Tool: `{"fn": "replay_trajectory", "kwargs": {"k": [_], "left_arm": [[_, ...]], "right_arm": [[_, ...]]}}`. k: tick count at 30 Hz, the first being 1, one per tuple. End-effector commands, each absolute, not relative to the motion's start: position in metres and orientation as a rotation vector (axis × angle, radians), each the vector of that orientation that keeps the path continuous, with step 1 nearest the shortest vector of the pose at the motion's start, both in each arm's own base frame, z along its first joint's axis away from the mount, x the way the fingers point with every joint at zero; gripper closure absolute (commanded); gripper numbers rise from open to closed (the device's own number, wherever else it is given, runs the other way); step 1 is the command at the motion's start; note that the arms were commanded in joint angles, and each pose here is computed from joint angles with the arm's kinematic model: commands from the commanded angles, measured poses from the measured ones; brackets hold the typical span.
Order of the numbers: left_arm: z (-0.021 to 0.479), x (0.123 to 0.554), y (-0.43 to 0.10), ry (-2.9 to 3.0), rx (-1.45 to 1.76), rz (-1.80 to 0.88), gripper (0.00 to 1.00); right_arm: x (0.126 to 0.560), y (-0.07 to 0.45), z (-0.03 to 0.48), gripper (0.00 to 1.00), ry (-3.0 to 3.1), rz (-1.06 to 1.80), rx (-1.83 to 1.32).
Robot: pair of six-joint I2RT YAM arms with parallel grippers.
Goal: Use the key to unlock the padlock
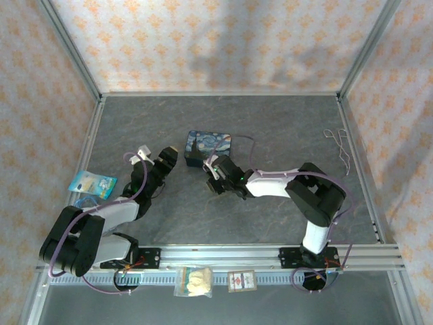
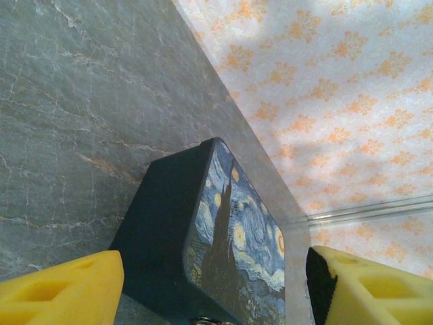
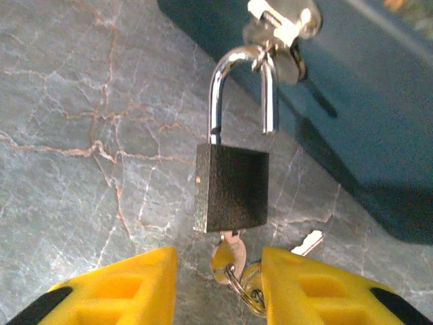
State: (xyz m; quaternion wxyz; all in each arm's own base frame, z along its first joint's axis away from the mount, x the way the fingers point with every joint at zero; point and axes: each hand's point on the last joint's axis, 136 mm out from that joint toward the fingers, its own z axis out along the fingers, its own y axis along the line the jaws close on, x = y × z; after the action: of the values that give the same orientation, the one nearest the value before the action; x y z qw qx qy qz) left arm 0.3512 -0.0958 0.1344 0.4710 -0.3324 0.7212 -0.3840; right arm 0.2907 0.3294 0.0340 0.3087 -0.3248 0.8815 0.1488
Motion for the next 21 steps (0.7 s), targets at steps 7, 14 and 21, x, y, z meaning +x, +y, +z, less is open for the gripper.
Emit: {"fn": "replay_trajectory", "kwargs": {"k": [7, 14, 21], "left_arm": [[0.148, 0.350, -0.090, 1.716, -0.792, -0.953, 0.31], [0.148, 0.347, -0.090, 1.718, -0.789, -0.961, 0.31], [0.145, 0.342, -0.086, 1.722, -0.798, -0.950, 0.31]], "right_arm": [[0.301, 0.327, 0.045, 0.53, 2.311, 0.397, -0.715], [0.312, 0.331, 0.038, 0.73, 2.273, 0.378, -0.693], [0.317, 0.330, 0.037, 0.84, 2.252, 0.397, -0.733]]}}
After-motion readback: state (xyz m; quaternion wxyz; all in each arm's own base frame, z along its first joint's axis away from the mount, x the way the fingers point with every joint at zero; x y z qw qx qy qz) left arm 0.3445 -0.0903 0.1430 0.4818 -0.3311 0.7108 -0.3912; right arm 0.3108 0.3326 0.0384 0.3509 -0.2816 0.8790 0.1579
